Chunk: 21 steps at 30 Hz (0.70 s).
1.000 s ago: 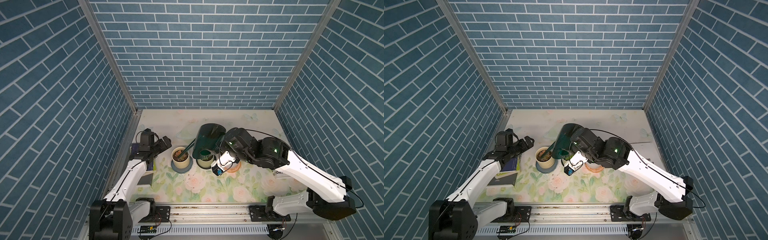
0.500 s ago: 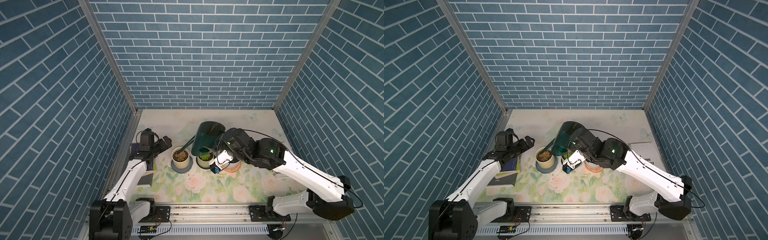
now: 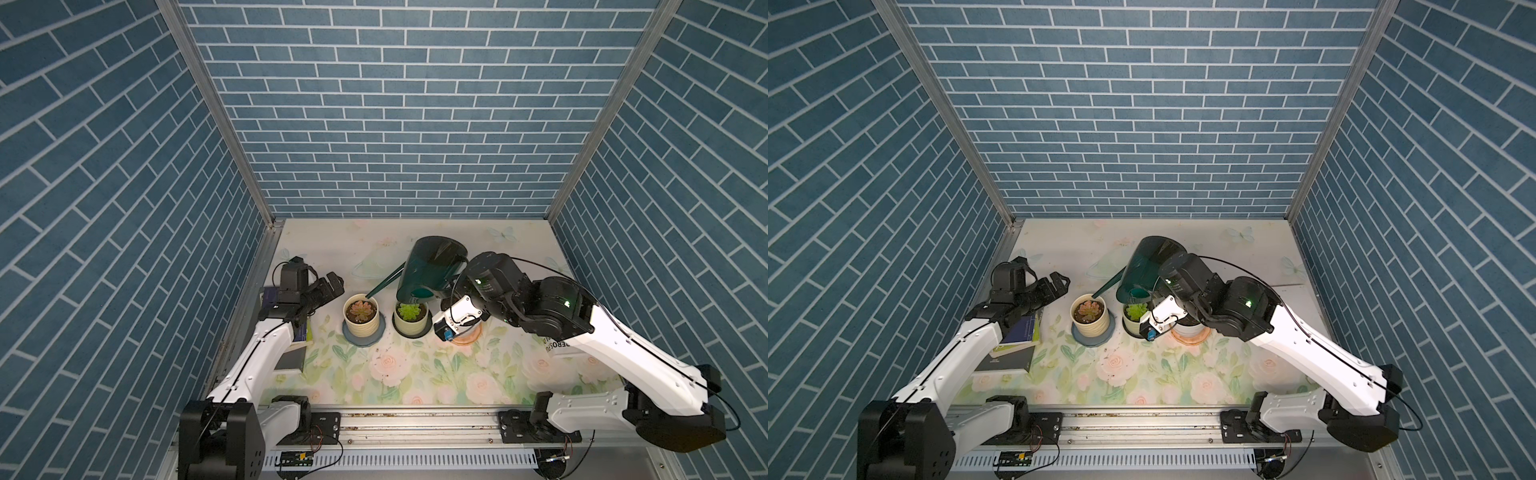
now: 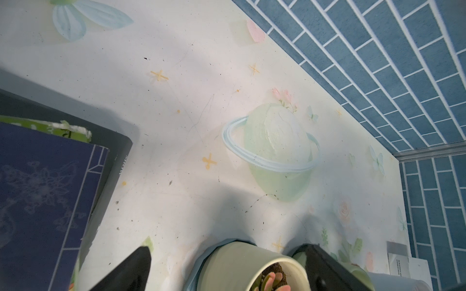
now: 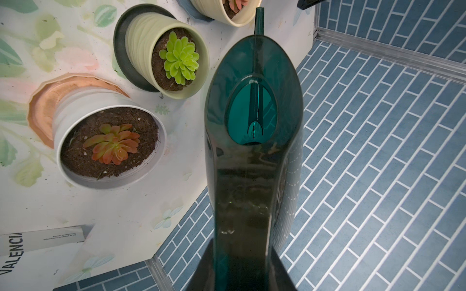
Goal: Water the succulent around the soil edge
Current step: Water the soil of the potted plant with water.
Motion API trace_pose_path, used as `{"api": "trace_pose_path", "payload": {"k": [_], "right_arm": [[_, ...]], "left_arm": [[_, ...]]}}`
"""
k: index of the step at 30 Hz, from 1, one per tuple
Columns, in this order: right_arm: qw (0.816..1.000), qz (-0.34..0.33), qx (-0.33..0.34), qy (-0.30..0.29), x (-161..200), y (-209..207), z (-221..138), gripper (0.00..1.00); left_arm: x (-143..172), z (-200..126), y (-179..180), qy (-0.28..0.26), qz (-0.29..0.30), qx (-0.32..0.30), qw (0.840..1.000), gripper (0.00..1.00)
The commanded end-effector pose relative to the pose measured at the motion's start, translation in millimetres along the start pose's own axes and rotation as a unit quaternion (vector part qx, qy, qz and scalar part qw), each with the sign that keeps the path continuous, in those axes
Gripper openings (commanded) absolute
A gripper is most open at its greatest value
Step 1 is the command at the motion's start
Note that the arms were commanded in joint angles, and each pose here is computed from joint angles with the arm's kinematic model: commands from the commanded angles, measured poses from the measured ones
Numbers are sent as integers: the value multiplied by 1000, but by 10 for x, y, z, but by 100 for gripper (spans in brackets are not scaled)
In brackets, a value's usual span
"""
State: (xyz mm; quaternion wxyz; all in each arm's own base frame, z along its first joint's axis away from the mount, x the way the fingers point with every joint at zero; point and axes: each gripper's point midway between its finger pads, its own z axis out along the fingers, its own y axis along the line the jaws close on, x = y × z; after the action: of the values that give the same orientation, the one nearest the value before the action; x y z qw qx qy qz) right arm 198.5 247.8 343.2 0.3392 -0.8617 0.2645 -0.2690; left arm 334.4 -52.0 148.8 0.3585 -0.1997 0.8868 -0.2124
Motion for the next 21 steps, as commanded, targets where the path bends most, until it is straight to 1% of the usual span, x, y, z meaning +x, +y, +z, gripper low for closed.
{"api": "trace_pose_path", "payload": {"k": [1, 5, 7, 11, 13, 16, 19, 21], "right_arm": [[997, 53, 48, -24, 68, -171, -330, 0], [996, 81, 23, -32, 88, -51, -407, 0], [993, 101, 30, -47, 101, -38, -471, 0], [977, 183, 78, -78, 229, -149, -630, 0], [968, 219, 86, -81, 296, -165, -664, 0], [959, 255, 87, -87, 335, -160, -671, 0], [954, 273, 86, -87, 374, -142, -686, 0], [959, 267, 73, -66, 434, -41, -653, 0]], "left_arm": [[-9, 22, 14, 0, 2, 0, 1000, 100], [5, 35, 10, 3, -4, 2, 1000, 100], [13, 42, -4, 5, -8, 7, 1000, 100], [38, 65, -21, 9, -16, 16, 1000, 100], [37, 73, -27, 9, -17, 17, 1000, 100], [22, 87, -42, 10, -16, 19, 1000, 100], [13, 106, -64, 13, -16, 22, 1000, 100], [6, 111, -67, 13, -15, 23, 1000, 100]]}}
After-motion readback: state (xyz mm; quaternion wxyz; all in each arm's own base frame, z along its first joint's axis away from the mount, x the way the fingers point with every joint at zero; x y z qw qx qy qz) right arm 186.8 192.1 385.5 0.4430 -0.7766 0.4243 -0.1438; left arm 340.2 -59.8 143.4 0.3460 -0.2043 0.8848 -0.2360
